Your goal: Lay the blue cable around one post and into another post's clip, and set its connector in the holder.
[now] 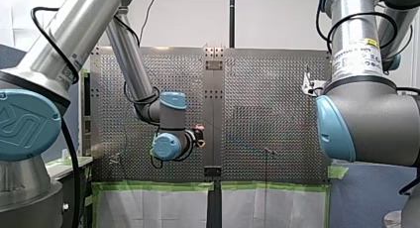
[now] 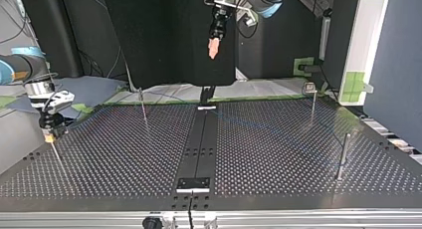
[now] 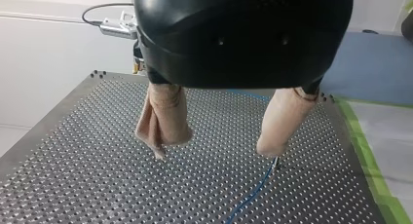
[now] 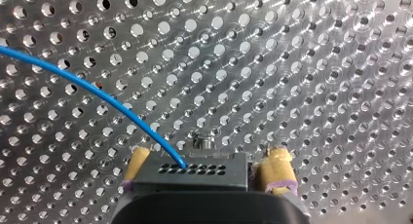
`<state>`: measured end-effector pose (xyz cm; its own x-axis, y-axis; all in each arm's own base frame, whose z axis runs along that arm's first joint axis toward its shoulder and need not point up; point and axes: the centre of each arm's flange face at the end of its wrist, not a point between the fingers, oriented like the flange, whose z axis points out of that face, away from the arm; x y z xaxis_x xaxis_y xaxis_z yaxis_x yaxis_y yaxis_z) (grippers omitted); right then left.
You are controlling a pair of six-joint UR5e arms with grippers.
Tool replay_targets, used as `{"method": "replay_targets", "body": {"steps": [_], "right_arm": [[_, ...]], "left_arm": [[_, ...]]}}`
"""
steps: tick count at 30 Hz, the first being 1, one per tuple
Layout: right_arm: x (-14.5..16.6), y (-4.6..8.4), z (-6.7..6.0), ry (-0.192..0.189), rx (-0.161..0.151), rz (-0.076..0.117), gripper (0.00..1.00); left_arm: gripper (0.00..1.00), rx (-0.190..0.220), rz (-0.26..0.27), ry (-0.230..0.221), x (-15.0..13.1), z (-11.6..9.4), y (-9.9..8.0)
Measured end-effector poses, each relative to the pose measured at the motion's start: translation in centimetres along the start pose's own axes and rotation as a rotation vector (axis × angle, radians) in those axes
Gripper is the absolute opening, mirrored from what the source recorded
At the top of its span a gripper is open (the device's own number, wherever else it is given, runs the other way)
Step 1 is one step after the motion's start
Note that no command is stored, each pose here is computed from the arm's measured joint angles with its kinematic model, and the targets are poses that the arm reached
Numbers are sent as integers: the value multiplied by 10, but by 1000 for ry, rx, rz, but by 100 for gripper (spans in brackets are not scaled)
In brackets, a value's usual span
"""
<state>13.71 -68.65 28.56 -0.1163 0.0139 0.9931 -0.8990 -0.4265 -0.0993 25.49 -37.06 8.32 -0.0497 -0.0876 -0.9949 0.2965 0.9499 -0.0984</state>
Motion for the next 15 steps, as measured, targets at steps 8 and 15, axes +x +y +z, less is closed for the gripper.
{"method": "replay_targets", "body": {"steps": [8,15], "right_arm": [[2,1,0,-11,-7,4,98],[-4,-1,6,4,15,-5,98]], "left_arm": [[100,-5,4,7,3,-4,6],[100,-5,2,5,3,-3,7]]}}
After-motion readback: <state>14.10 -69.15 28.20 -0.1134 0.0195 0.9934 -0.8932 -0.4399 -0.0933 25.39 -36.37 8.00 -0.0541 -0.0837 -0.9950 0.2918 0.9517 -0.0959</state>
